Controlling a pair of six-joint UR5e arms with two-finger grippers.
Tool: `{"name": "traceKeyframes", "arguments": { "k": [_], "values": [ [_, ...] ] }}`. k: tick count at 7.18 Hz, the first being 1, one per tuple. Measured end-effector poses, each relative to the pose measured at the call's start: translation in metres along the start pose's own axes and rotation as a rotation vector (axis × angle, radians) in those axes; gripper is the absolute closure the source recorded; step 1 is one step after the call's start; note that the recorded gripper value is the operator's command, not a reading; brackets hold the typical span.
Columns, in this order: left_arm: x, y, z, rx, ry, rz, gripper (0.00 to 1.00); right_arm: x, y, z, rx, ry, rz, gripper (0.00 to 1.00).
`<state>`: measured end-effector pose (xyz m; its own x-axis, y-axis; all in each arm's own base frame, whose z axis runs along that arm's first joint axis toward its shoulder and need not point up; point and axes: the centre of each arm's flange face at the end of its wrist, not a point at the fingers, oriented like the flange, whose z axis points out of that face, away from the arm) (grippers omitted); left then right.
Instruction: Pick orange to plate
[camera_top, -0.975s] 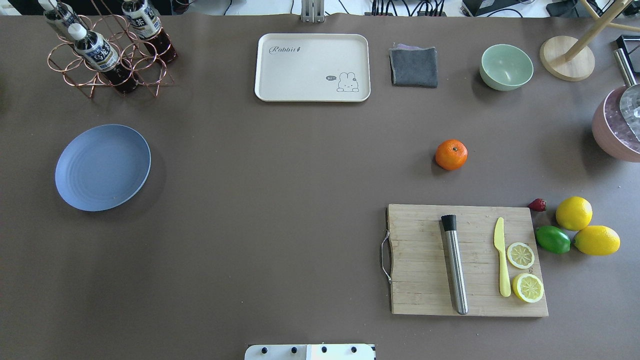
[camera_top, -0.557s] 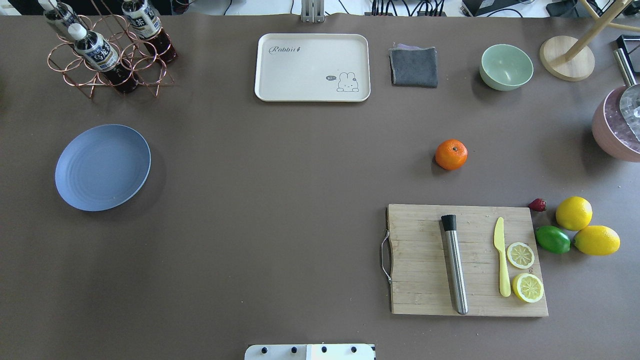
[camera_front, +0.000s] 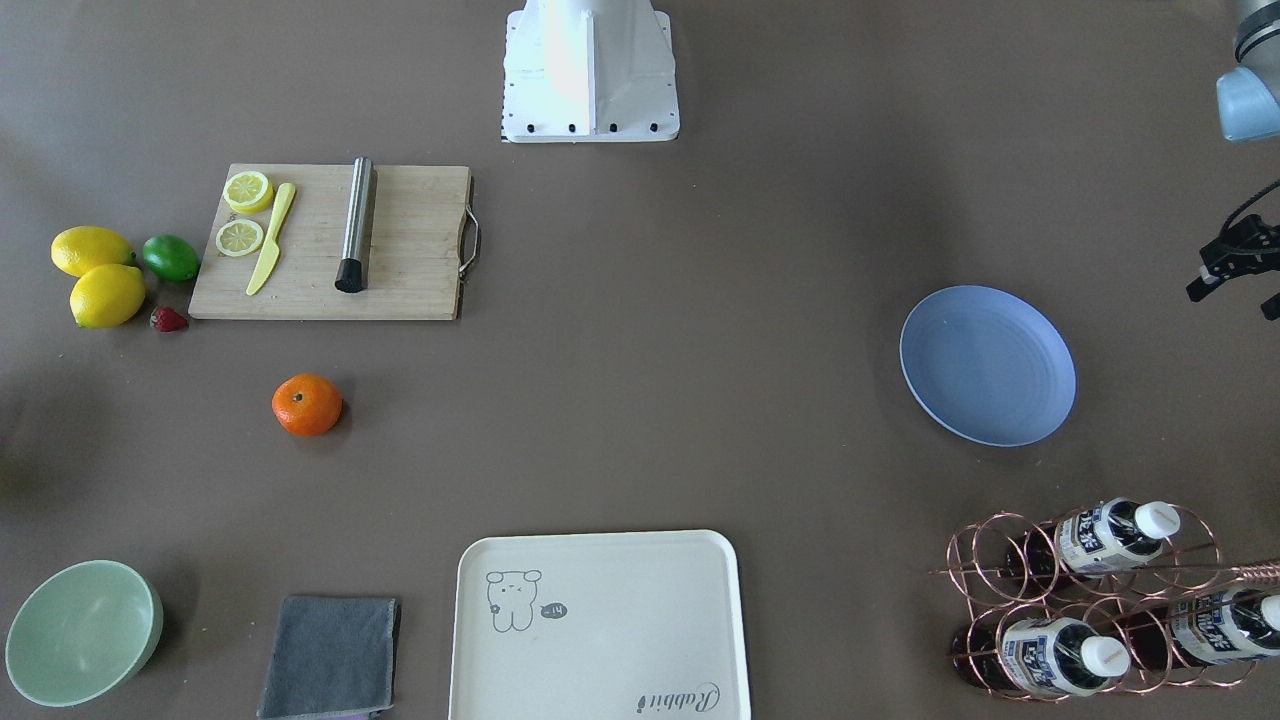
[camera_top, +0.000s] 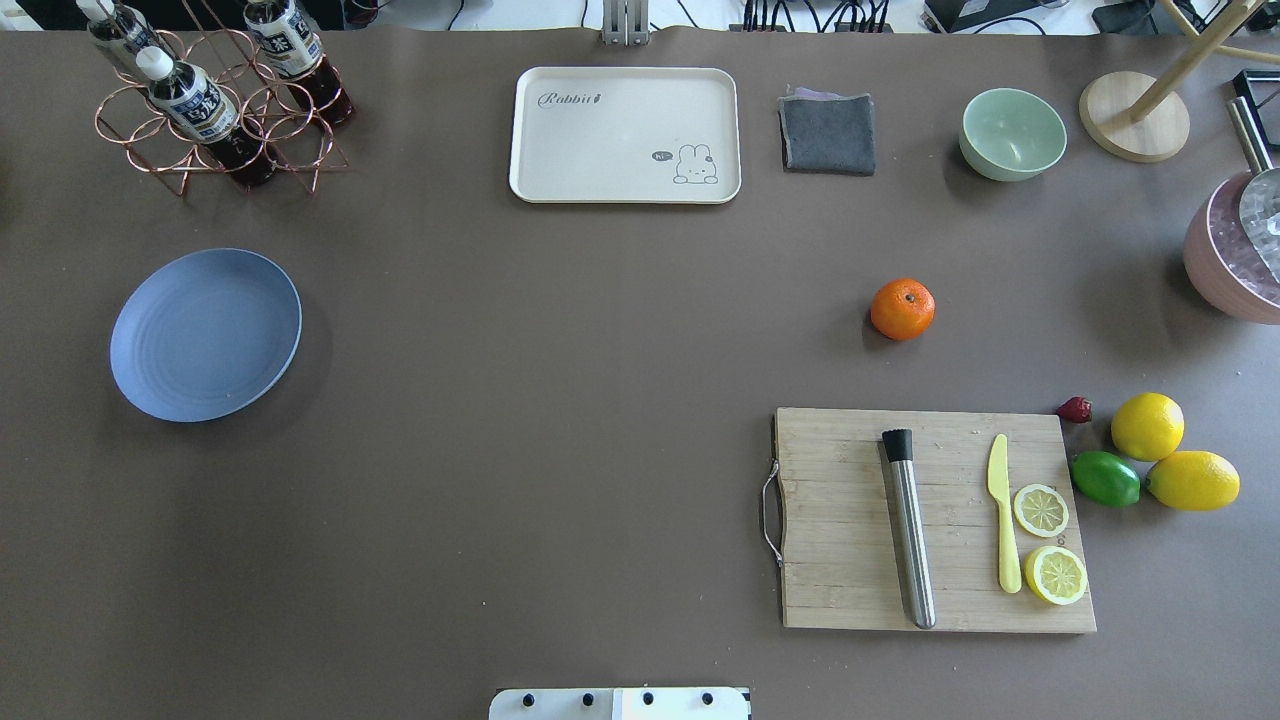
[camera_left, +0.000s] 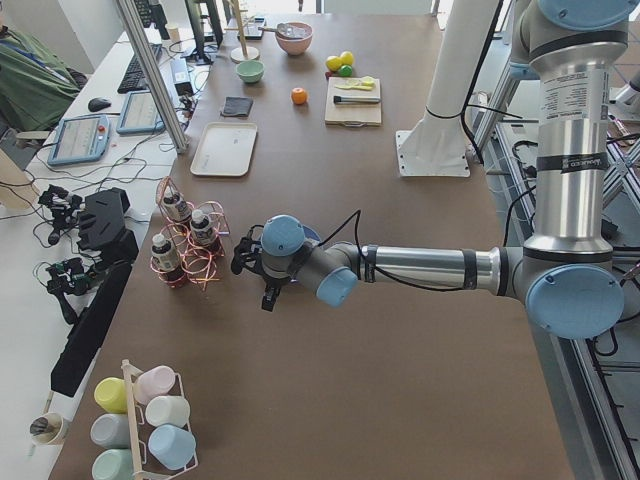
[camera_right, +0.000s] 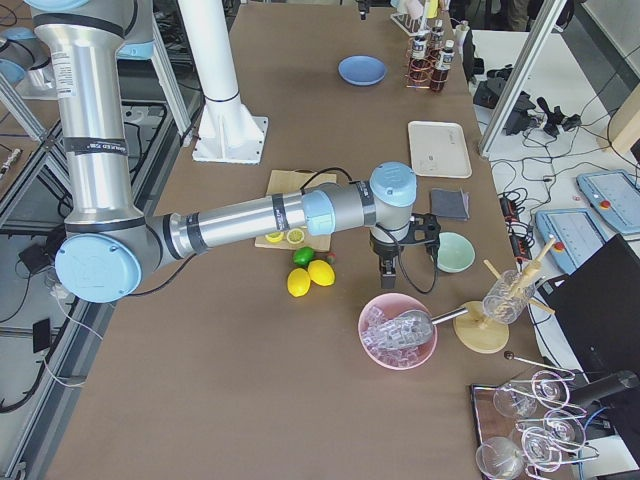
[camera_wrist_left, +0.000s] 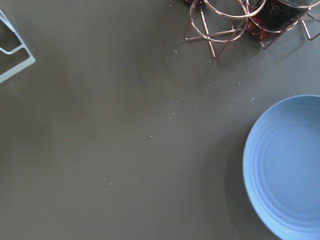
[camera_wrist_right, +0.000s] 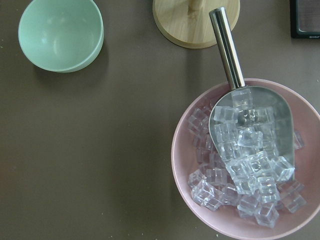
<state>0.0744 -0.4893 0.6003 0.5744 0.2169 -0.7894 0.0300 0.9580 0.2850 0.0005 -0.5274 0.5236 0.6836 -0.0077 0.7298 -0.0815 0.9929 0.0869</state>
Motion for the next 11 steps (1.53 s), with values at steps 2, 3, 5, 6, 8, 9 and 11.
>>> {"name": "traceKeyframes", "arguments": {
  "k": [2, 3, 5, 6, 8, 9, 11],
  "values": [
    [0.042, -0.003, 0.065, 0.016, 0.041, -0.020, 0.02, -0.027, -0.001, 0.013, 0.021, -0.025, 0.025, 0.00],
    [0.064, -0.003, 0.097, 0.016, 0.040, -0.011, 0.03, -0.037, 0.000, 0.018, 0.026, -0.035, 0.038, 0.00],
    [0.081, -0.004, 0.131, 0.004, 0.036, 0.005, 0.03, -0.051, 0.001, 0.025, 0.030, -0.048, 0.056, 0.00],
    [0.080, -0.004, 0.137, 0.002, 0.035, 0.009, 0.03, -0.056, 0.002, 0.026, 0.031, -0.050, 0.058, 0.00],
    [0.076, -0.002, 0.141, -0.001, 0.033, 0.012, 0.99, -0.063, 0.003, 0.024, 0.035, -0.054, 0.064, 0.00],
    [0.076, -0.002, 0.142, -0.002, 0.035, 0.009, 1.00, -0.065, 0.003, 0.024, 0.035, -0.055, 0.064, 0.00],
    [0.078, -0.002, 0.141, -0.007, 0.044, 0.001, 1.00, -0.067, 0.004, 0.024, 0.036, -0.056, 0.062, 0.00]
  ]
}}
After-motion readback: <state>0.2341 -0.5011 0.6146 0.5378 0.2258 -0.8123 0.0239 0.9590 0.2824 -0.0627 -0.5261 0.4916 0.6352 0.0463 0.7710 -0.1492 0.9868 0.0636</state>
